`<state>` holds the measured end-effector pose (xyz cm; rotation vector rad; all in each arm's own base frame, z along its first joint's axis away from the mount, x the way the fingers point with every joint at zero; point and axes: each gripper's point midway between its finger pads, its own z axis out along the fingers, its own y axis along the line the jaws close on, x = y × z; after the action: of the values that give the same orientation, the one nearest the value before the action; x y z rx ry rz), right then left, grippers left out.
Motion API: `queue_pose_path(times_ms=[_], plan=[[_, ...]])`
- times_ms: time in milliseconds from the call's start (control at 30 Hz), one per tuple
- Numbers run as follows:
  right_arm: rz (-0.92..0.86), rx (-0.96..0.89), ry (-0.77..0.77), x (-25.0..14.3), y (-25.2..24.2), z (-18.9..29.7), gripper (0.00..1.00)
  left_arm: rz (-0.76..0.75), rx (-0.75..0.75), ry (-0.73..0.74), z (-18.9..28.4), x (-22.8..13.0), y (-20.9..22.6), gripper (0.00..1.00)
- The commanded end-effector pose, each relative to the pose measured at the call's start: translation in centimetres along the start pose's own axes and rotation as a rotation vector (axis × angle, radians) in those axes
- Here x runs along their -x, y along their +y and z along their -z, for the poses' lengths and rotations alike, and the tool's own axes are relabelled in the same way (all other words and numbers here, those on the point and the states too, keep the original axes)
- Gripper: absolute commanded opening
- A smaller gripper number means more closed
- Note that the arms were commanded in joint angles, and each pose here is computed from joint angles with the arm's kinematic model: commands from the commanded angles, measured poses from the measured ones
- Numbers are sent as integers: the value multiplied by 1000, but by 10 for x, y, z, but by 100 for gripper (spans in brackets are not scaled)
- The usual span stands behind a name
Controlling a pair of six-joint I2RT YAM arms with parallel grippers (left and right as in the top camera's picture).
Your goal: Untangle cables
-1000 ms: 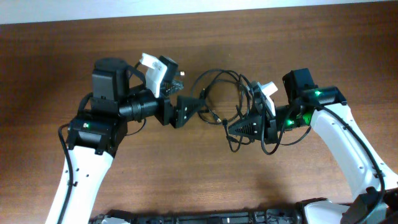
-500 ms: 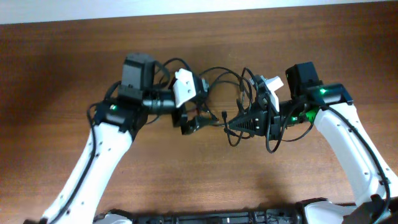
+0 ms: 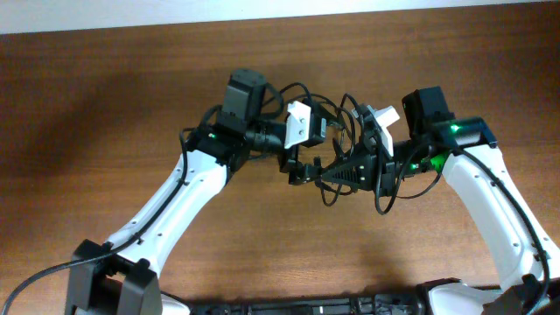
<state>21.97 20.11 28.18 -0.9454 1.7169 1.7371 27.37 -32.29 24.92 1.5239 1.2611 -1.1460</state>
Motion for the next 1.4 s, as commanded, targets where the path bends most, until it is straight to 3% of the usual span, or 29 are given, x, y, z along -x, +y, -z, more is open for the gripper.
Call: queue_pose_path(times_ms=[0,100,167,200,267,300,367,500,600,767,933,1267,1367], plan=[[52,17,-21,10,10,1,4,-7,-1,2,-15,4,0,73],[52,17,-21,10,10,1,4,20,47,28,-19,0,8,36],[52,17,-21,10,10,1,4,53,65,39,-19,-2,11,0],[53,17,-21,10,10,1,5,86,91,52,-19,-4,15,0],[59,-16,3,7,4,2,20,189,168,82,-15,-12,28,0],[55,-70,36,1,-5,5,40,245,189,79,-10,-14,33,0],[7,-179,72,-6,-24,18,57,381,227,66,5,-18,42,0],[-30,-316,-12,3,-44,60,71,462,222,77,18,-28,41,0],[-94,-382,-77,7,-51,85,72,537,227,73,19,-29,41,0],[-130,-427,-52,-1,-56,91,47,742,283,67,14,-32,45,0],[-133,-431,-48,-2,-57,91,51,1019,398,42,19,-42,57,0],[-123,-455,-31,-4,-61,93,53,919,264,81,-36,-20,20,0],[-125,-455,-32,-4,-61,93,53,944,357,129,-31,-37,26,0]])
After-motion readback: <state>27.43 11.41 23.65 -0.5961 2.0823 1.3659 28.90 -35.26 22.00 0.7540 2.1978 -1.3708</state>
